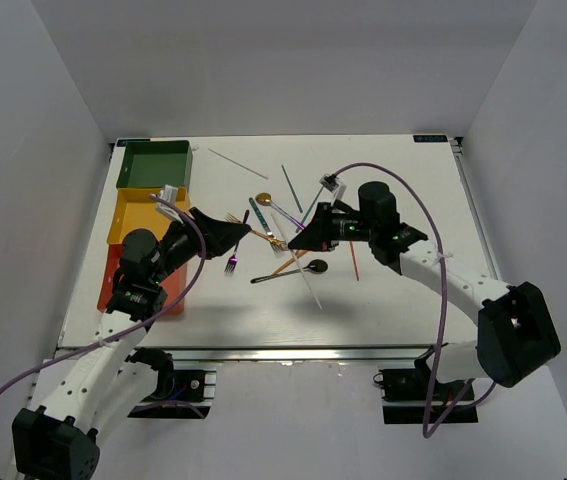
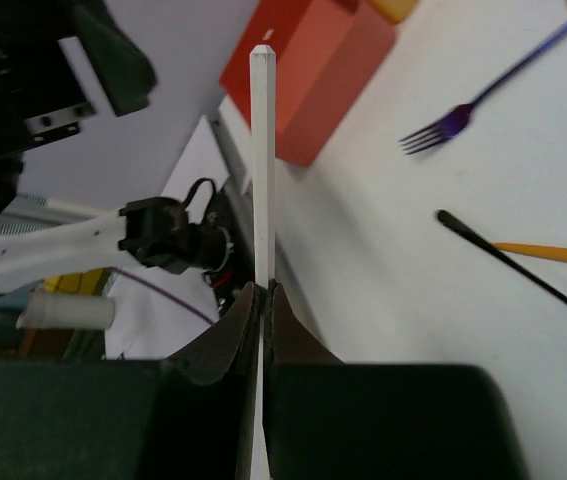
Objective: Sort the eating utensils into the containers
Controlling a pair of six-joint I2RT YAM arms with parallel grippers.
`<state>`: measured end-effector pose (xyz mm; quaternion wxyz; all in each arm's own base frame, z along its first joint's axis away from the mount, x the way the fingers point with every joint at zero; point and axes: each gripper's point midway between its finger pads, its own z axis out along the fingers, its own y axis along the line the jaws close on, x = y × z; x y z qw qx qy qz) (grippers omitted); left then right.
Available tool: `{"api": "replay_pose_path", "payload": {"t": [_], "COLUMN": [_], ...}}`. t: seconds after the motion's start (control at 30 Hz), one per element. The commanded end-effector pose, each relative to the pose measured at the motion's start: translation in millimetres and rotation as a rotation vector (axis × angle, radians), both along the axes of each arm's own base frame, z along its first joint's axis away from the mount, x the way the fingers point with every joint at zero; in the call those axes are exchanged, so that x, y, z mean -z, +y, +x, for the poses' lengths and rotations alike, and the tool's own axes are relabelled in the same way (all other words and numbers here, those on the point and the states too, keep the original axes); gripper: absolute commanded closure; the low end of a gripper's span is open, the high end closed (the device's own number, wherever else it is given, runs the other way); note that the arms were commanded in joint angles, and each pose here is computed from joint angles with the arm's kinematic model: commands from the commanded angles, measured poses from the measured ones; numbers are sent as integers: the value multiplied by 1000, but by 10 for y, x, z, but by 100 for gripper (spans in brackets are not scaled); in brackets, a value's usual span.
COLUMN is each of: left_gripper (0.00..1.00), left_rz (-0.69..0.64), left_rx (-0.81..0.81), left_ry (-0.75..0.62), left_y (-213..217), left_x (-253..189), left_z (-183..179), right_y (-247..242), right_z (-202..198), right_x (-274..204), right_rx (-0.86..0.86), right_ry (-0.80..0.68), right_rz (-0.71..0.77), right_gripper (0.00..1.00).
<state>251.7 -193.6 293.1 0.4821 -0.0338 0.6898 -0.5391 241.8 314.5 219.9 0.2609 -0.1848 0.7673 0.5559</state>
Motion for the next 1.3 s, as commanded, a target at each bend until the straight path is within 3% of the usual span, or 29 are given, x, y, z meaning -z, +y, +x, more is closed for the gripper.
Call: {"api": "replay_pose_path", "payload": {"t": [0.0, 0.1, 0.3, 0.5, 0.6, 0.63, 0.67, 0.8, 0.83, 0.87, 0.9, 0.93, 1.0, 1.03, 1.07, 1.1, 1.27], "left_gripper": [16, 26, 25, 26, 61, 89, 99, 100, 100, 100, 100, 100, 100, 100, 100, 100, 100], "left_rz": [17, 48, -16, 38, 47, 48, 56, 99, 130, 150, 192, 280, 421, 526, 569, 632, 698], "left_rx": [-6, -32, 17, -3, -4, -7, -12, -94, -188, -187, -294, -352, -585, -650, -852, -934, -1222], "left_ry": [-36, -4, -22, 9, 5, 7, 20, 76, 127, 157, 178, 276, 280, 364, 362, 413, 418], "left_y": [-34, -4, -73, -51, -46, -43, -39, 68, 199, 212, 377, 517, 964, 1151, 1510, 1707, 2254], "left_x": [-57, 54, 10, 126, 139, 136, 165, 270, 360, 413, 472, 710, 582, 751, 569, 623, 337], "left_z": [-1, 38, -31, 2, 3, 9, 21, 109, 197, 168, 268, 243, 395, 340, 375, 285, 155], "right_y": [206, 360, 671, 932, 1045, 1064, 1075, 1070, 1045, 1012, 949, 820, 568, 359, 175, 17, -496], "right_z": [-195, -293, -371, -450, -446, -455, -433, -309, -263, -193, -160, -68, 93, 183, 268, 350, 337], "right_x": [-590, -690, -685, -759, -678, -662, -644, -576, -560, -532, -563, -446, -461, -272, -353, -332, -257], "right_rx": [-83, -99, -135, -175, -181, -184, -177, -122, -108, -71, -44, 2, 121, 191, 278, 333, 448], "right_ry": [-91, -108, -93, -100, -95, -92, -90, -103, -119, -123, -129, -112, -128, -98, -141, -150, -199], "right_rz": [140, 151, 132, 131, 107, 103, 99, 57, 44, 27, 26, -2, -25, -83, -97, -117, -192], "right_gripper": [100, 100, 100, 100, 100, 100, 100, 100, 95, 80, 64, 46, 39, 34, 33, 30, 26]}}
